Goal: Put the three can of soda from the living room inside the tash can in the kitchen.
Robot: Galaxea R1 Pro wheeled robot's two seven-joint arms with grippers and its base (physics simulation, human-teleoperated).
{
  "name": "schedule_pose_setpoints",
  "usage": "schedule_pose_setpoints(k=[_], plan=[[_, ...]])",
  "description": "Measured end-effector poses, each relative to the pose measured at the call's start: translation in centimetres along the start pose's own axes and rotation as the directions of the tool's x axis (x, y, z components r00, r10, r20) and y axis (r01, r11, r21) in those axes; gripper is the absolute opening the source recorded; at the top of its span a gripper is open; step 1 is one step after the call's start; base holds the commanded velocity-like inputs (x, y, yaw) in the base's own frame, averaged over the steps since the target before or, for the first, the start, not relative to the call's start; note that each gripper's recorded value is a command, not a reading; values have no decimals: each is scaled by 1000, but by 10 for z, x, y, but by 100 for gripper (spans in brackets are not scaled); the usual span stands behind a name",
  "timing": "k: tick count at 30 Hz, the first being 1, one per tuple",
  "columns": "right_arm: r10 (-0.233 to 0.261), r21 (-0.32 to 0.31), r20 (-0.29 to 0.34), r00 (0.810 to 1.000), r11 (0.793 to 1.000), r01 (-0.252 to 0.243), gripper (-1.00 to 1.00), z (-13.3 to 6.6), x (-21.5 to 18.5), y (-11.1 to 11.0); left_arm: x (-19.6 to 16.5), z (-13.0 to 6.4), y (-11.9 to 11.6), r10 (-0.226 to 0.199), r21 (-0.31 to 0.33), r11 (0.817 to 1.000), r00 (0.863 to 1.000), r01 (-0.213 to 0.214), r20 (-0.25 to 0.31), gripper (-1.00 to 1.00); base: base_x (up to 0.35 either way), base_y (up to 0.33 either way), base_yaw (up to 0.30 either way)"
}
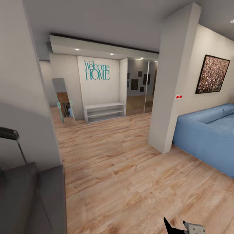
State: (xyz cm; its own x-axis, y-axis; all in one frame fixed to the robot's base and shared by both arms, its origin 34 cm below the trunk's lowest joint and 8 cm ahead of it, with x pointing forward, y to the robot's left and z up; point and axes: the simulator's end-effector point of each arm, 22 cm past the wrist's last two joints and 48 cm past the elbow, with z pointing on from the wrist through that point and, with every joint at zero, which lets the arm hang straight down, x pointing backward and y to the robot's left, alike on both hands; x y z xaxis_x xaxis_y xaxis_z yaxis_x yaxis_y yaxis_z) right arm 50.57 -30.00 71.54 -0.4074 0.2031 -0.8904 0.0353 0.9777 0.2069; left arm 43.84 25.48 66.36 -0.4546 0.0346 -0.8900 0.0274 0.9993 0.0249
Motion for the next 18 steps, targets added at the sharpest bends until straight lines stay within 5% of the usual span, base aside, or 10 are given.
schedule_pose_setpoints(k=[18], plan=[[2,2,-5,1000,1000,-2,100,0,2,-2,1,0,0,0,1,1000,1000,0,-4,100,0,0,-231]])
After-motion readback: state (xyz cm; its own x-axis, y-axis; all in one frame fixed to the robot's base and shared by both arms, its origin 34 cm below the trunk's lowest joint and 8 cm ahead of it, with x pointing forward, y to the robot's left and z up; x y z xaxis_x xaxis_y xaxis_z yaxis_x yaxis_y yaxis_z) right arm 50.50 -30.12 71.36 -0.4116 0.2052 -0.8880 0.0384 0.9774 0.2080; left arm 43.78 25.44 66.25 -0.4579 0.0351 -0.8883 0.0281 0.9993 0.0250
